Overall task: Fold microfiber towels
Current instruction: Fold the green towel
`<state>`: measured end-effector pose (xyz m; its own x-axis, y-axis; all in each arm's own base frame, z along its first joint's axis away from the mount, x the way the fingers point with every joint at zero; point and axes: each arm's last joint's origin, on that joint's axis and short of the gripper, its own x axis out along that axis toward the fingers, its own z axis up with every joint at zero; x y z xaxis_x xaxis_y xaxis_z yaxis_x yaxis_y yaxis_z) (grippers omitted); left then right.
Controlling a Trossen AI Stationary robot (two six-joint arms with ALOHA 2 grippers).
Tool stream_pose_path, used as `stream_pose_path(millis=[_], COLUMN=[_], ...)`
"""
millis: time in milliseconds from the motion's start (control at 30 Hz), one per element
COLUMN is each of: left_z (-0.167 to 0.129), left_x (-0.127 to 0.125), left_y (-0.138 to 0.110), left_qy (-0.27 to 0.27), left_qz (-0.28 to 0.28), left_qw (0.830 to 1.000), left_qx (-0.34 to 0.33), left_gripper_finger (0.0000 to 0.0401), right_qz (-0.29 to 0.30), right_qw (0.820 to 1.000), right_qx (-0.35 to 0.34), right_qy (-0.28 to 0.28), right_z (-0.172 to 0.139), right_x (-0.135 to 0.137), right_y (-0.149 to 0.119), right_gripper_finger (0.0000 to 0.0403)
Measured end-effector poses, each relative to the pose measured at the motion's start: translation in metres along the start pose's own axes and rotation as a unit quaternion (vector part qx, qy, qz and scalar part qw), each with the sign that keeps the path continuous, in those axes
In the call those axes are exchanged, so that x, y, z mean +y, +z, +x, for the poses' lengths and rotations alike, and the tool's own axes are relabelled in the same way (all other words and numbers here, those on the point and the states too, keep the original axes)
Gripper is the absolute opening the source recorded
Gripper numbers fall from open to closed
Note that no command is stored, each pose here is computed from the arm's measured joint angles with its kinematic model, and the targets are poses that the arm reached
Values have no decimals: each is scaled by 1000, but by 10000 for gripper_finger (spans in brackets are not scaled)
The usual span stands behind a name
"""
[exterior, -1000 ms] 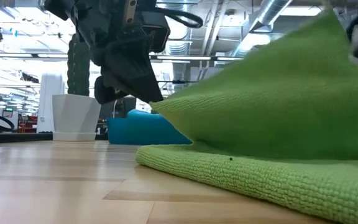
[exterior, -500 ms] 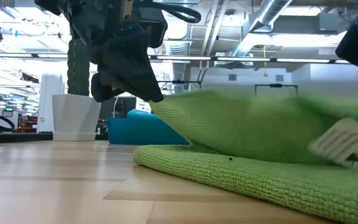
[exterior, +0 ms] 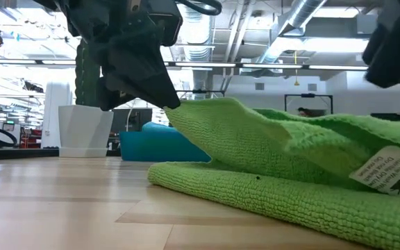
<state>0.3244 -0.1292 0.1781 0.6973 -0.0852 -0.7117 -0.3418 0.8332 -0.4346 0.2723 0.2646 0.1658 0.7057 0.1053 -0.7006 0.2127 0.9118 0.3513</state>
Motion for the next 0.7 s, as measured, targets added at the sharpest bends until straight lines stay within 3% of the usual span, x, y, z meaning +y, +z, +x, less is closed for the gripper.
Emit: stream_pose_path(millis=[133, 300, 400, 700], left_z=[0, -1, -2, 18], left_x=[-1, -8, -12, -19], left_y=[1, -1, -5, -24], left_qy=[-3, -26, -31, -66], left_qz=[-17, 1, 11, 20], left_qw=[1000, 1000, 999, 997], left_qx=[-7, -15, -13, 18], left_gripper_finger=[0, 15, 43, 141], right_qz=[-9, -34, -46, -44], right_qw=[1000, 999, 997, 998], right_qx=[-11, 4, 19, 17], right_qy=[-3, -28, -52, -50], right_z=[5, 5, 4, 3], right_x=[2, 2, -3, 0], right_y=[11, 25, 26, 28], right_gripper_finger=[169, 165, 164, 164])
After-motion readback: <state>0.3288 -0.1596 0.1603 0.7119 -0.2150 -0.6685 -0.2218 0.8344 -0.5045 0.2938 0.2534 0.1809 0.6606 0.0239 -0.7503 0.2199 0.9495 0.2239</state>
